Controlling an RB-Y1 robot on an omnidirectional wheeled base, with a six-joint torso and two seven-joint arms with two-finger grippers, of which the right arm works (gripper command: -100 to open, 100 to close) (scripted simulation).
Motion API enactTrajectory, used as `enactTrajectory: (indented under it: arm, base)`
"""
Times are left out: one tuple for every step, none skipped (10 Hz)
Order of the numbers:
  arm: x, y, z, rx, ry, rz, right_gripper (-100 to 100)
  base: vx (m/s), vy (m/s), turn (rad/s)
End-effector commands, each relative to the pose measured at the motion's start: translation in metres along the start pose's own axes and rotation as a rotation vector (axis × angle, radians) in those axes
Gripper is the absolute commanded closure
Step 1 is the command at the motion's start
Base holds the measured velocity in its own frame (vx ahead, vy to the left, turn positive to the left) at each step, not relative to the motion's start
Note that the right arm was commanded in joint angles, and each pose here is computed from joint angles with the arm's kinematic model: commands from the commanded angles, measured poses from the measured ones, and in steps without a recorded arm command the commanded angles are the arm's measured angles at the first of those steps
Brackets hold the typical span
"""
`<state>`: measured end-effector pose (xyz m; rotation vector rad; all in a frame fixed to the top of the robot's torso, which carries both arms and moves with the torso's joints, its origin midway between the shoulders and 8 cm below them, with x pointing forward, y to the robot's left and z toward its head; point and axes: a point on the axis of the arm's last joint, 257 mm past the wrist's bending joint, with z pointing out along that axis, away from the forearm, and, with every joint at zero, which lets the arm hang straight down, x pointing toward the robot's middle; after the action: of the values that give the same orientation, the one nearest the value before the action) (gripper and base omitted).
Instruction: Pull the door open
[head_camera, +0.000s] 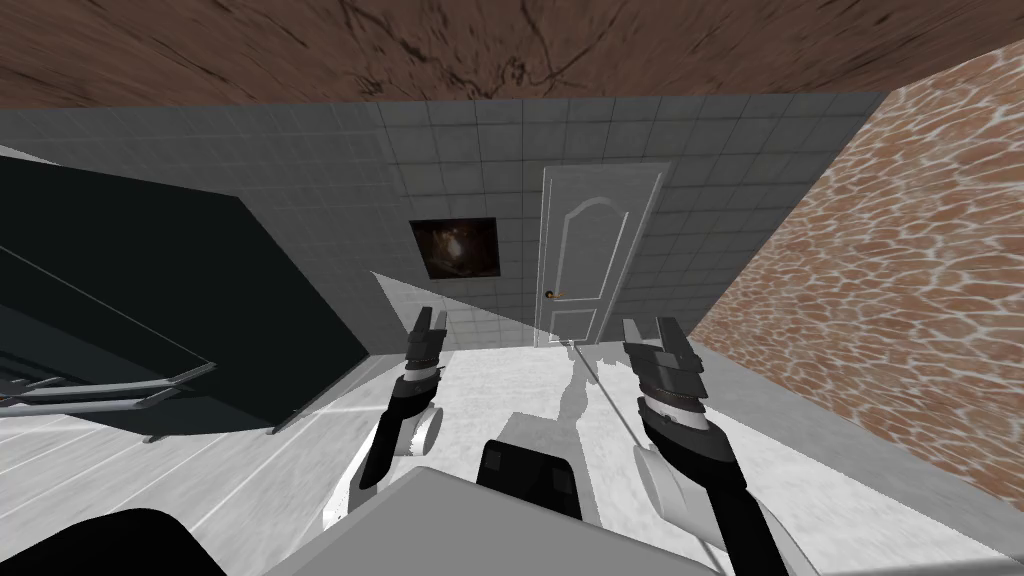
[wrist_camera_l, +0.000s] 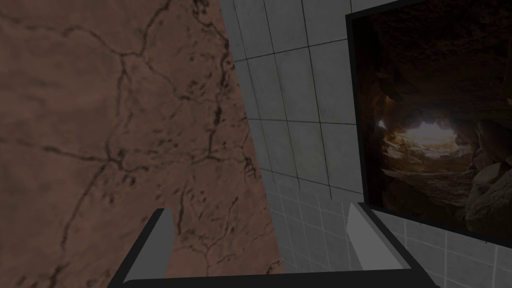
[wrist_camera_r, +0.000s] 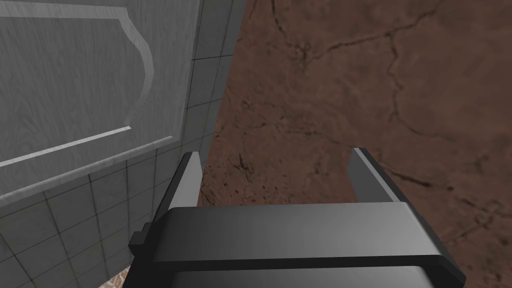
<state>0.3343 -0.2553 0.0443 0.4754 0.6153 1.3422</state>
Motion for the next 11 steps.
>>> enactTrajectory:
  arm:
    - [0.002,-0.01,-0.0016,0.014,0.007,0.004,-100]
    - [0.004,-0.019,-0.0033,0.027,0.014,0.009,-100]
    - [0.006,-0.029,-0.0052,0.042,0.021,0.013,-100]
    - [0.008,-0.036,-0.0064,0.051,0.026,0.016,-100]
    - [0.009,-0.042,-0.0078,0.061,0.031,0.019,-100]
    - [0.01,-0.049,-0.0093,0.071,0.036,0.022,-100]
    - [0.012,-0.056,-0.0107,0.082,0.041,0.025,-100]
    - [0.013,-0.064,-0.0125,0.094,0.046,0.028,-100]
    - [0.015,-0.073,-0.0145,0.107,0.052,0.032,-100]
    - [0.017,-0.081,-0.0163,0.119,0.058,0.035,-100]
    - [0.018,-0.09,-0.0185,0.132,0.064,0.038,-100]
  base:
    - [0.06,-0.001,0.0]
    - [0.112,0.001,0.006]
    - [0.16,-0.013,0.005]
    - [0.153,-0.017,0.006]
    - [0.104,-0.008,0.003]
    - [0.09,0.006,0.003]
    - [0.092,-0.007,0.0]
    - [0.095,-0.01,0.006]
    - [0.087,0.001,0.004]
    - [0.082,0.008,0.005]
    - [0.09,-0.003,0.002]
